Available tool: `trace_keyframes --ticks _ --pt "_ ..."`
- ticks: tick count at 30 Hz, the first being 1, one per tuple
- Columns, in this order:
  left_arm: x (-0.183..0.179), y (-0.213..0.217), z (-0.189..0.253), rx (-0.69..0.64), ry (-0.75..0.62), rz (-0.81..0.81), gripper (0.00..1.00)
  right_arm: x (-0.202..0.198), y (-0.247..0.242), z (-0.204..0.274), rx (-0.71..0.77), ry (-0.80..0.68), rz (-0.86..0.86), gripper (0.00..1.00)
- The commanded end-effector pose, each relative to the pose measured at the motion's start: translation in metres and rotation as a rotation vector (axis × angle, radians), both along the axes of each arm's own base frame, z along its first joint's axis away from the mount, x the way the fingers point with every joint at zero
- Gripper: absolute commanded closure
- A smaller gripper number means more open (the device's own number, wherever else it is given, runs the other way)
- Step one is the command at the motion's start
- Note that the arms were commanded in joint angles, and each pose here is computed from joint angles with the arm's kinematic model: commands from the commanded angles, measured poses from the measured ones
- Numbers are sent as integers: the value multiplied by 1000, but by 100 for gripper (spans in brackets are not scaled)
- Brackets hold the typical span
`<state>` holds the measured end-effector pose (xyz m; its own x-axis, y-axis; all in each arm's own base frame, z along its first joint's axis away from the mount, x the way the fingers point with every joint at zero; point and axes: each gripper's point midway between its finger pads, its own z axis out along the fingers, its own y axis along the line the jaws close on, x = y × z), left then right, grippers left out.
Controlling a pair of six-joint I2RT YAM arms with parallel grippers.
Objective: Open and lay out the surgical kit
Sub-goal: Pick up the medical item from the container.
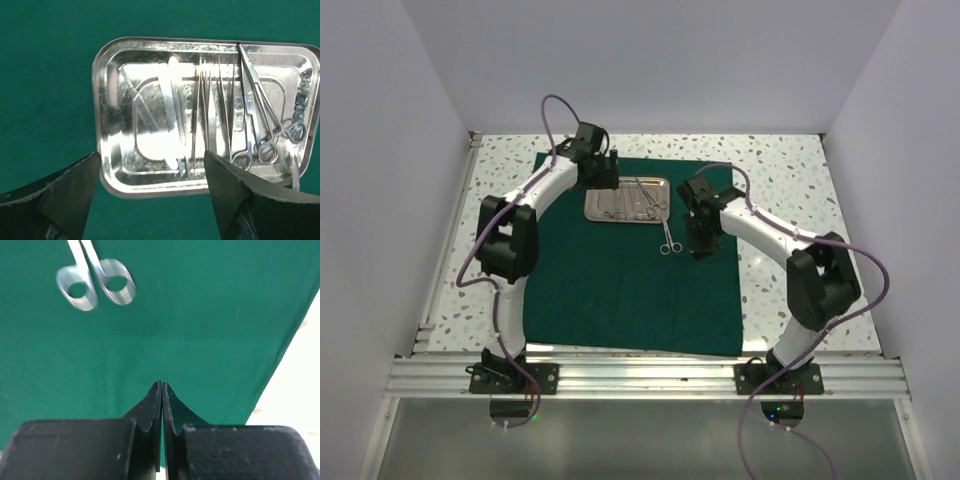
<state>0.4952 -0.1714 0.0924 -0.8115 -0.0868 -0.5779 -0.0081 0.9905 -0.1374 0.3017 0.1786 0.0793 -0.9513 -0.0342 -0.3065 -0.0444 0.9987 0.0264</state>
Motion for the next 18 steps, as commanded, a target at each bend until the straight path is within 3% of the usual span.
trace_keyframes --ticks 1,5,7,10,12,18 --pt "19 -12 11 -25 -29 -6 12 -26 2 5 77 -16 -46 100" --pt "22 -22 4 -25 -20 -21 13 -37 9 10 115 -29 -23 100" --pt "21 -26 6 -28 -27 -26 13 -27 19 24 148 -74 -8 65" --pt "19 -25 14 -26 -39 -24 13 -1 32 44 171 -143 4 35" --pt "16 -22 24 -24 -53 -21 13 14 39 38 151 -146 11 30" --pt "-12 -7 41 -3 -63 -9 12 66 61 25 92 -171 57 33"
